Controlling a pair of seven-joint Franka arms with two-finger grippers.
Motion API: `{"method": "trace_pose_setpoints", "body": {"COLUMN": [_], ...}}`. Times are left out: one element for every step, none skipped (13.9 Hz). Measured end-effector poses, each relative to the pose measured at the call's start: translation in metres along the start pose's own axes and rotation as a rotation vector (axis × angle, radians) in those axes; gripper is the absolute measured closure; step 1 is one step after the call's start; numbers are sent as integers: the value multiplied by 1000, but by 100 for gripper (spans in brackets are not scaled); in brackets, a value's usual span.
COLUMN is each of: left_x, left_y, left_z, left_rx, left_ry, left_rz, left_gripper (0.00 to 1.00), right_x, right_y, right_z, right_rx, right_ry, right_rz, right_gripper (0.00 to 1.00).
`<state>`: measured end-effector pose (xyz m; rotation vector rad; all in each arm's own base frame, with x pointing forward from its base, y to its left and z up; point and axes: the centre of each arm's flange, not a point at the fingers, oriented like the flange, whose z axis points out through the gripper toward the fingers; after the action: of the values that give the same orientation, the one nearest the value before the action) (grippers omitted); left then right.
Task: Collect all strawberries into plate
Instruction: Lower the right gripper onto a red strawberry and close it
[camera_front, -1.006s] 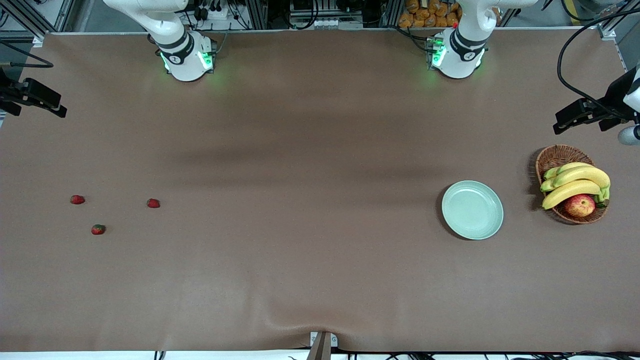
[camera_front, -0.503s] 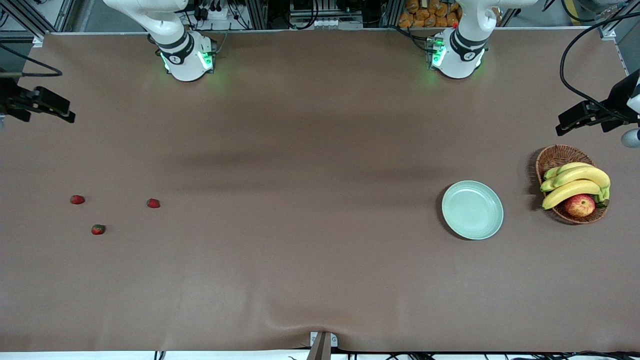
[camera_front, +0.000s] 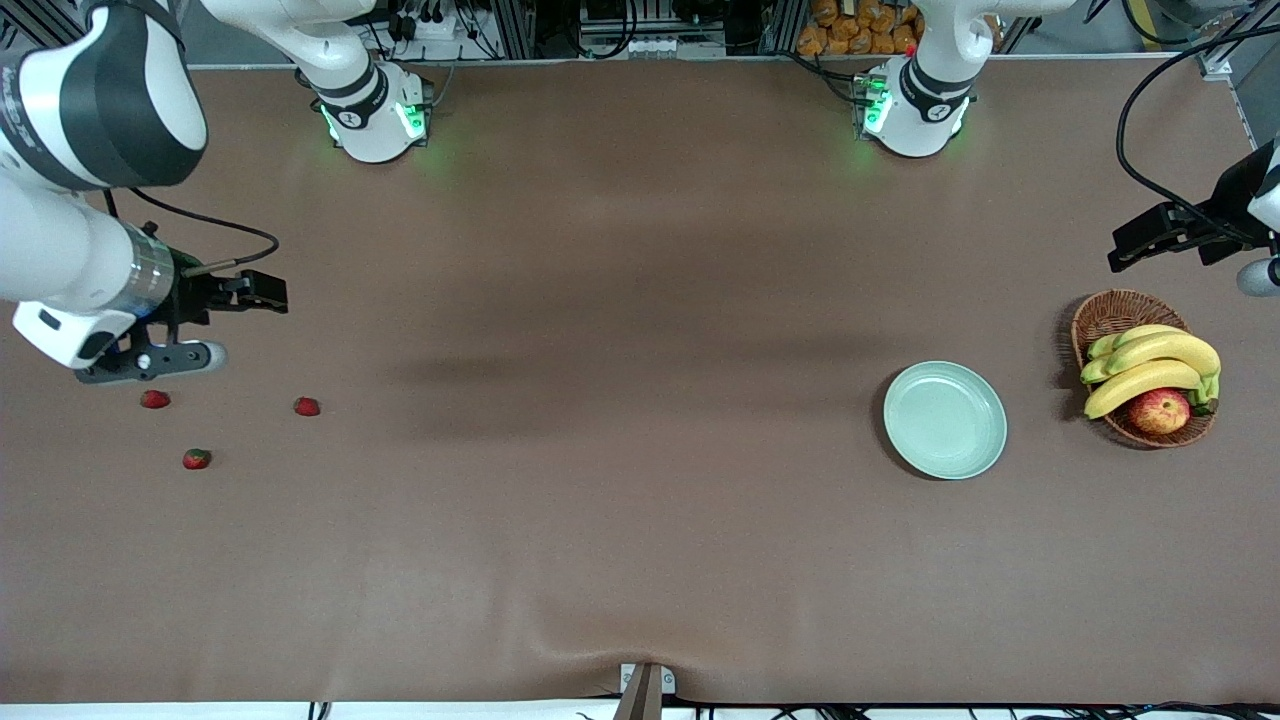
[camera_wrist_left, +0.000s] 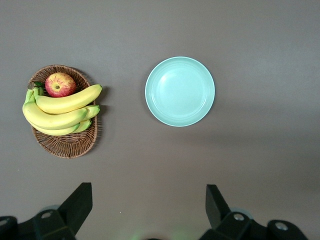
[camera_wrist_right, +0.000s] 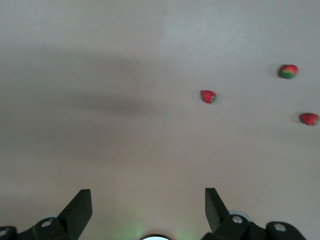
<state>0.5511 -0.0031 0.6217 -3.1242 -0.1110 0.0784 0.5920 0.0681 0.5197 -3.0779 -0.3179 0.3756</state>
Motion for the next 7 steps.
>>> {"method": "trace_pose_setpoints", "body": {"left_x": [0, 0, 0, 0, 0, 0, 0], "left_y": [0, 0, -1, -1, -1, -1, 0], "left_z": [0, 0, 0, 0, 0, 0, 1], "left_rx": [0, 0, 0, 0, 0, 0, 0], "left_ry": [0, 0, 0, 0, 0, -1, -2], "left_rz": [0, 0, -1, -2, -2, -1, 0], "left_gripper": [0, 0, 0, 0, 0, 0, 0], "right_x": [2, 6, 13, 22, 30, 35, 37], "right_y": [1, 6, 16, 31, 46, 57, 66], "right_z": [5, 13, 28, 52, 80, 111, 138], "right_rx": [7, 10, 15, 22, 28, 34, 38], "right_ry": [-8, -21, -31, -35, -36, -40, -43], "right_rz": [-60, -100, -117, -134, -166, -204, -244], "right_gripper": [0, 0, 0, 0, 0, 0, 0]}}
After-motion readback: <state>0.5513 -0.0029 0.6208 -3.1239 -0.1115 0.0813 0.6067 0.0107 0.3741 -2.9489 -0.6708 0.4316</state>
